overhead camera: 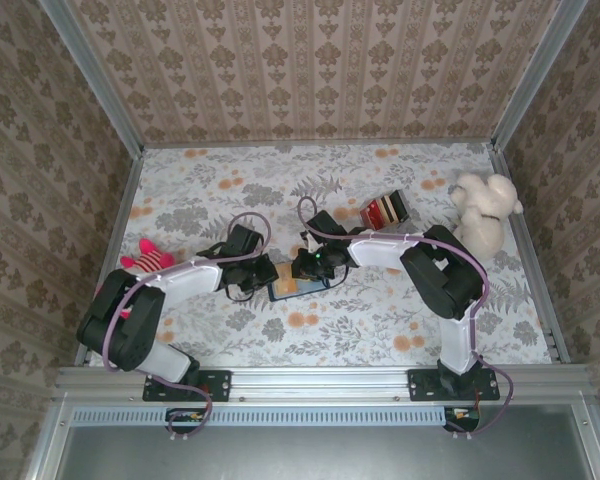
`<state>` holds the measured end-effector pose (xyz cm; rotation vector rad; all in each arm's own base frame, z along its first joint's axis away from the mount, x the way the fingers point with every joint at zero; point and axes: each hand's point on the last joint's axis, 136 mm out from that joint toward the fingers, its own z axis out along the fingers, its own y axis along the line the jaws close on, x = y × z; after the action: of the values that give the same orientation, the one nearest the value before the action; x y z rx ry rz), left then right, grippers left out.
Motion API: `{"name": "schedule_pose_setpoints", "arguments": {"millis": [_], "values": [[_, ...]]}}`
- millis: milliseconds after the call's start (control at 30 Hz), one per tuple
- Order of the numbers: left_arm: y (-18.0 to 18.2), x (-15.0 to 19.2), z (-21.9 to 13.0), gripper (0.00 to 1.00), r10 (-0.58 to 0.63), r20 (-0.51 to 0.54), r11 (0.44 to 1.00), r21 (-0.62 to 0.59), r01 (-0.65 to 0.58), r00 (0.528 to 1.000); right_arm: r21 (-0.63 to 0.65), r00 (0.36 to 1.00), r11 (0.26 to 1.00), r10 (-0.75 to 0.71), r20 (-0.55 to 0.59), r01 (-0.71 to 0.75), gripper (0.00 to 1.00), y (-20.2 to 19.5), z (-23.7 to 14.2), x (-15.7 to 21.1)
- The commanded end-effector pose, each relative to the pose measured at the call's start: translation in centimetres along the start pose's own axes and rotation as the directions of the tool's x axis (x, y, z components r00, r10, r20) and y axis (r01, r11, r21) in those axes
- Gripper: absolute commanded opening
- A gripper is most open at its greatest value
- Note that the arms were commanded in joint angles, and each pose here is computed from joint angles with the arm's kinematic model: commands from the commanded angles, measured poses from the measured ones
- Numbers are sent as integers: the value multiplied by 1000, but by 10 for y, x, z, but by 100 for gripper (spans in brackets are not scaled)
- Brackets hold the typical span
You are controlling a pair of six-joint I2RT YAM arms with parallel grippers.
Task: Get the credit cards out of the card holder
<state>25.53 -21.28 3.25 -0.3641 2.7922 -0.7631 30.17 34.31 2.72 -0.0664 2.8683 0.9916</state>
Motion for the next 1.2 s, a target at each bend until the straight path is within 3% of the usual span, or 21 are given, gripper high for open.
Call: {"name": "schedule_pose_setpoints", "arguments": {"millis": [0,700,867,1167], "values": [[3,0,4,12,-23,9,1000,-4,23,1000,-13,999,1000,-13,-37,12,14,4,4,3],[33,24,18,11,-69,-39,995,-74,66,997,-34,998,999,-9,-62,7,15,3,11,7],[31,25,17,11,-66,-37,996,-64,64,997,-34,998,999,-8,-54,6,11,4,8,6],[24,21,9,23,-47,-23,998,-49,46,999,4,1000,1000,-9,-10,9,2,-3,-5,7]]}}
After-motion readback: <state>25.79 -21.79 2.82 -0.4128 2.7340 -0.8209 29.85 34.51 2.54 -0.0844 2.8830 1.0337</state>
